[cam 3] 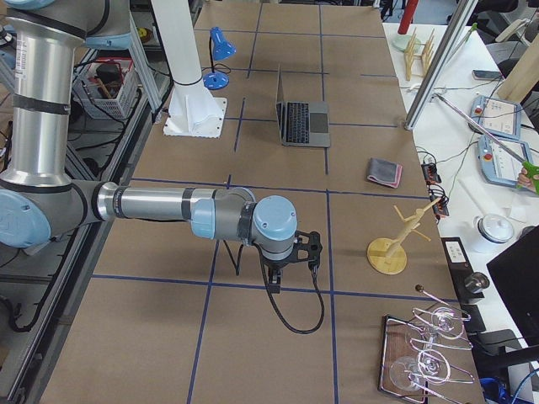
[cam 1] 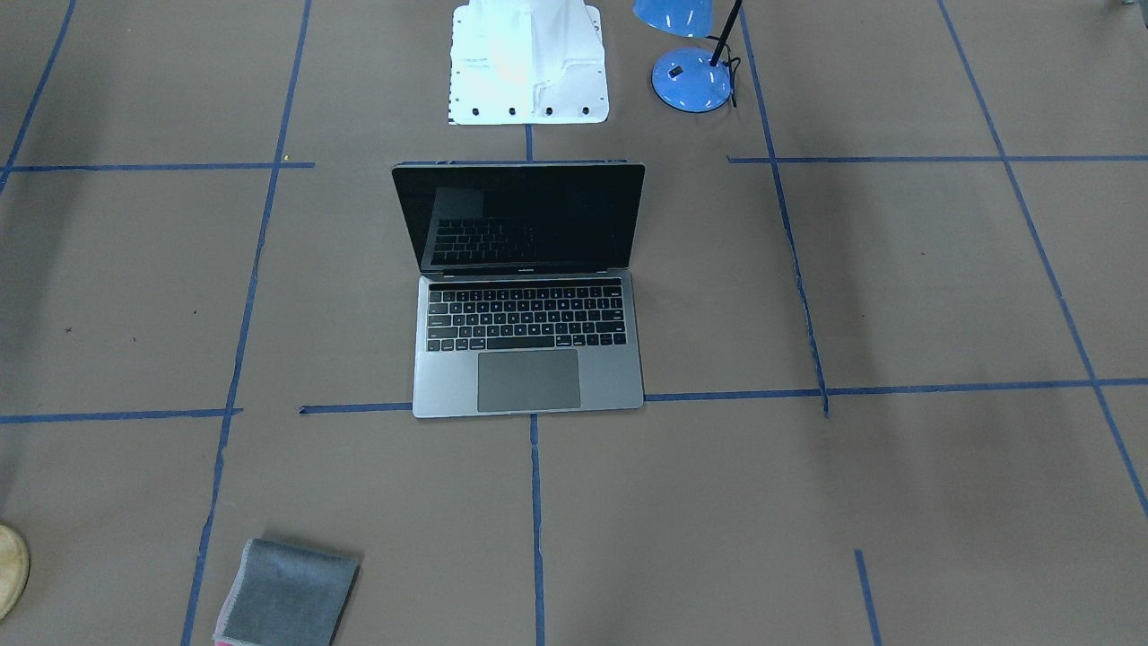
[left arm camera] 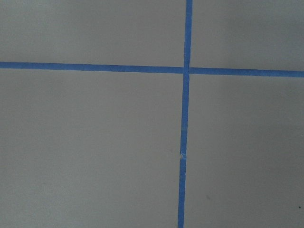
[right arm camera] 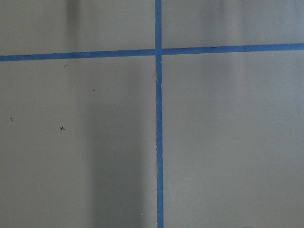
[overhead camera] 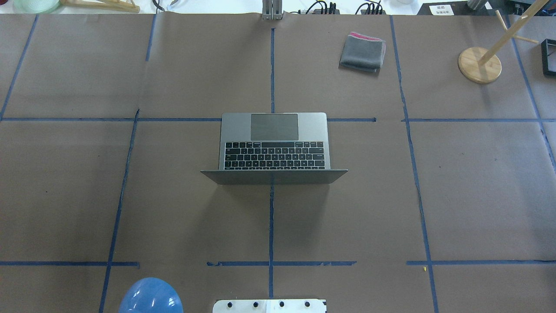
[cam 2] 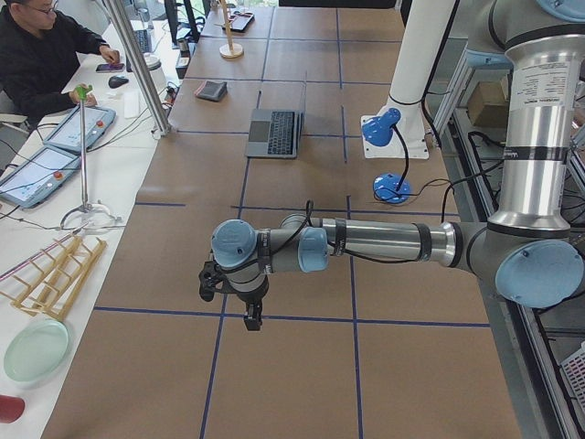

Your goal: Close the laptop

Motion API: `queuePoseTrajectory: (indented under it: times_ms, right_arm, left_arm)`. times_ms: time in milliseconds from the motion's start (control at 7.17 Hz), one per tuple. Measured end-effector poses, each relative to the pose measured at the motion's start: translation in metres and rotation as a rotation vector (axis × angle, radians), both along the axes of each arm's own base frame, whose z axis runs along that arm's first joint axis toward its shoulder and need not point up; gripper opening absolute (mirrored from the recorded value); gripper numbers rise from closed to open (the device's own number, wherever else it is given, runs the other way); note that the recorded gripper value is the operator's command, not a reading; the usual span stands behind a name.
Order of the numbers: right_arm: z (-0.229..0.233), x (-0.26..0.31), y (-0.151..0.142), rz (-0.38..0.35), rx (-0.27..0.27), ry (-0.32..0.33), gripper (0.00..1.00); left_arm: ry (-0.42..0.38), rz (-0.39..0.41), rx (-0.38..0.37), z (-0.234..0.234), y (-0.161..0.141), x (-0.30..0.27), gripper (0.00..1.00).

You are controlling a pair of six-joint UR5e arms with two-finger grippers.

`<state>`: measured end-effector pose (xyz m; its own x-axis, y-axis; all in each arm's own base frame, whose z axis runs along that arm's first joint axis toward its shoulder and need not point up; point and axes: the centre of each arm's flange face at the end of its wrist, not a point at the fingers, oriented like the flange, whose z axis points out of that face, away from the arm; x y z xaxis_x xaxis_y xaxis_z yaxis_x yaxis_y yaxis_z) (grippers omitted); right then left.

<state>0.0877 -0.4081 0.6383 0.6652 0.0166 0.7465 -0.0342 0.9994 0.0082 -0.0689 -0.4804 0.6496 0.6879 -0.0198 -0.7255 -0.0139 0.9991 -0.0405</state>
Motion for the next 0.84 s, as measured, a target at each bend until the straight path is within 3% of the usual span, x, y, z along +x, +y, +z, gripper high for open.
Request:
queuePoseTrajectory:
  times_ms: [558, 837]
  right_arm:
    - [-0.003, 0.0, -0.001, 0.0, 0.009, 0.001, 1.0]
    - [-0.014, 0.0, -0.006, 0.0, 0.033, -0.002, 1.0]
  left_arm:
    - [0.001, 0.002, 0.024, -0.01, -0.004, 0.0, 1.0]
    - [0.025, -0.003, 0.083, -0.047, -0.008, 0.001, 1.0]
